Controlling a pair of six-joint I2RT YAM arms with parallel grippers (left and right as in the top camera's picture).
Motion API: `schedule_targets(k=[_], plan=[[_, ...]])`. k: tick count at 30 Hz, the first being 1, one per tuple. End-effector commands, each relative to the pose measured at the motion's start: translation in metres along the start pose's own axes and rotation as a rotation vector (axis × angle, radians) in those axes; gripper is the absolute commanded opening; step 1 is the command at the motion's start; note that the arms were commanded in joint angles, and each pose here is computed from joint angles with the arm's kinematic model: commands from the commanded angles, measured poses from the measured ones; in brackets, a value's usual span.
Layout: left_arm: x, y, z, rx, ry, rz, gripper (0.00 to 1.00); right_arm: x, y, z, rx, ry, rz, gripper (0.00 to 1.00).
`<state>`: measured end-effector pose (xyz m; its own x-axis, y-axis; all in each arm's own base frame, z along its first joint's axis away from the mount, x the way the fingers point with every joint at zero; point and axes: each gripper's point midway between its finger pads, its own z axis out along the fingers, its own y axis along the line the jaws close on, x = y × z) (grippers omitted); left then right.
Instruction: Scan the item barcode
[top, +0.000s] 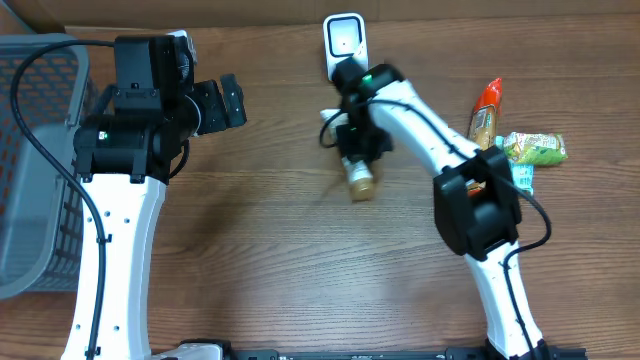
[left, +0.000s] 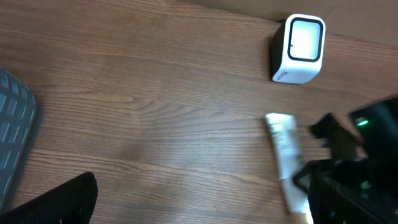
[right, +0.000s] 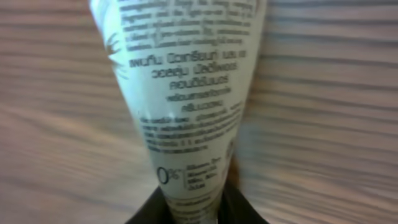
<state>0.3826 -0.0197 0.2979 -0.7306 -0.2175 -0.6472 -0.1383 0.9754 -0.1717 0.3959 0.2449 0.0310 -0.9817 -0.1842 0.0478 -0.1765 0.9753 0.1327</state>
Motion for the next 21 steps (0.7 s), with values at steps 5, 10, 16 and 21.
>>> schedule_targets(k=[5,10,16,21], plan=[[-0.003,0.0,-0.002,-0.008,-0.012,-0.011,0.99,0.006,0.006,-0.006,0.045,0.0,-0.111,0.37],[-0.003,0.0,-0.002,-0.008,-0.012,-0.011,1.0,0.006,0.023,-0.009,0.039,-0.018,-0.155,0.54],[-0.003,0.0,-0.002,-0.008,-0.012,-0.011,1.0,-0.004,0.031,-0.045,0.048,-0.083,-0.172,0.55],[-0.003,0.0,-0.002,-0.008,-0.012,-0.011,1.0,-0.022,0.015,-0.076,0.058,-0.157,-0.109,0.85]])
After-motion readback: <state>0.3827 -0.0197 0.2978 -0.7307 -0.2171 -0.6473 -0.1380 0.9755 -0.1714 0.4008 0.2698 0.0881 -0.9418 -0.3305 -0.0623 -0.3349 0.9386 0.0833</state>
